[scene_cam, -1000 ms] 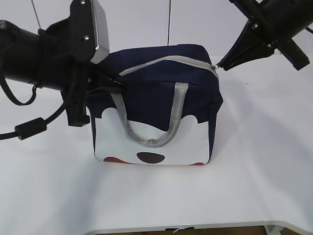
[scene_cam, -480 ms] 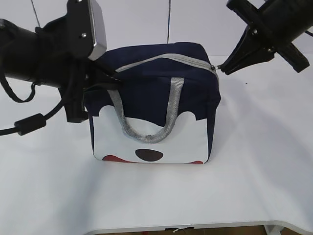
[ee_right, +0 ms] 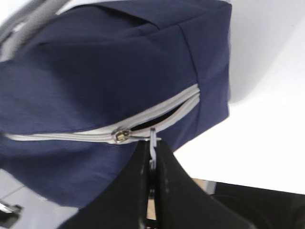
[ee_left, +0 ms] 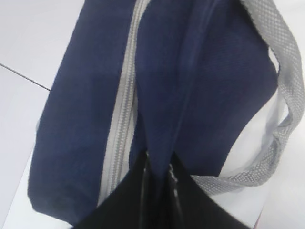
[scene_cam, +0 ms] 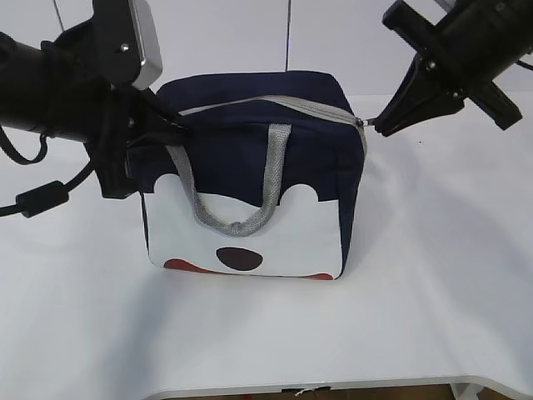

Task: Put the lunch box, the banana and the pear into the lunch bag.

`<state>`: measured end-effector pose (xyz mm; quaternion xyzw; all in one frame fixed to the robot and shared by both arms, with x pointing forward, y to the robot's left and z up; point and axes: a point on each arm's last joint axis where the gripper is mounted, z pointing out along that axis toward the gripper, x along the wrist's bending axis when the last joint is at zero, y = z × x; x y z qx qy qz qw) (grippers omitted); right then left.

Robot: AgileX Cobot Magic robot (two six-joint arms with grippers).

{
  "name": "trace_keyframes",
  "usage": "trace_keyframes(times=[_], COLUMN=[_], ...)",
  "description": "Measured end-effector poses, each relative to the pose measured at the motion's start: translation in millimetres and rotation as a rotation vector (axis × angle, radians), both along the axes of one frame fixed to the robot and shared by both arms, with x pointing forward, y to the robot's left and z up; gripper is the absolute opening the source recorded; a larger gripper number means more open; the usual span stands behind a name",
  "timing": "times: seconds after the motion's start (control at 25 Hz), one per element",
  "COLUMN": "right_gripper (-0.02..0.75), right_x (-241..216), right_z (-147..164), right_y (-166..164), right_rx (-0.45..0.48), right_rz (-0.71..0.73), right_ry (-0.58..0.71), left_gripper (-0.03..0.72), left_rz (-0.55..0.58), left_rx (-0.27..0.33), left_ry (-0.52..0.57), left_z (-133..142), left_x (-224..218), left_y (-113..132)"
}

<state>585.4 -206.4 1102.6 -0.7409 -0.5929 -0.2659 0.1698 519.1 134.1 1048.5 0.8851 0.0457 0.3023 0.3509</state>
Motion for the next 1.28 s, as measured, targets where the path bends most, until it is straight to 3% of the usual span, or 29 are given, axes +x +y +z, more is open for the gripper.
trace_keyframes(times=[0.36, 0.92, 1.28], right_gripper=[0.018, 0.018, 0.018], right_x=[-2, 24, 28], right_z=[-34, -95, -101], right_y=[-8, 0, 4], right_rx=[-0.129, -0.115, -0.072], right_rz=[0.107, 0.421, 0.644], right_ry=[0.018, -0.028, -0.216], left_gripper=[0.002, 0.001, 0.001], left_rz=[0.004, 0.009, 0.01], left_rx=[0.0, -0.002, -0.002], left_ry=[0.0, 0.004, 0.004], left_z=[0, 0, 0], left_x=[1, 1, 1], left_y=[1, 2, 2])
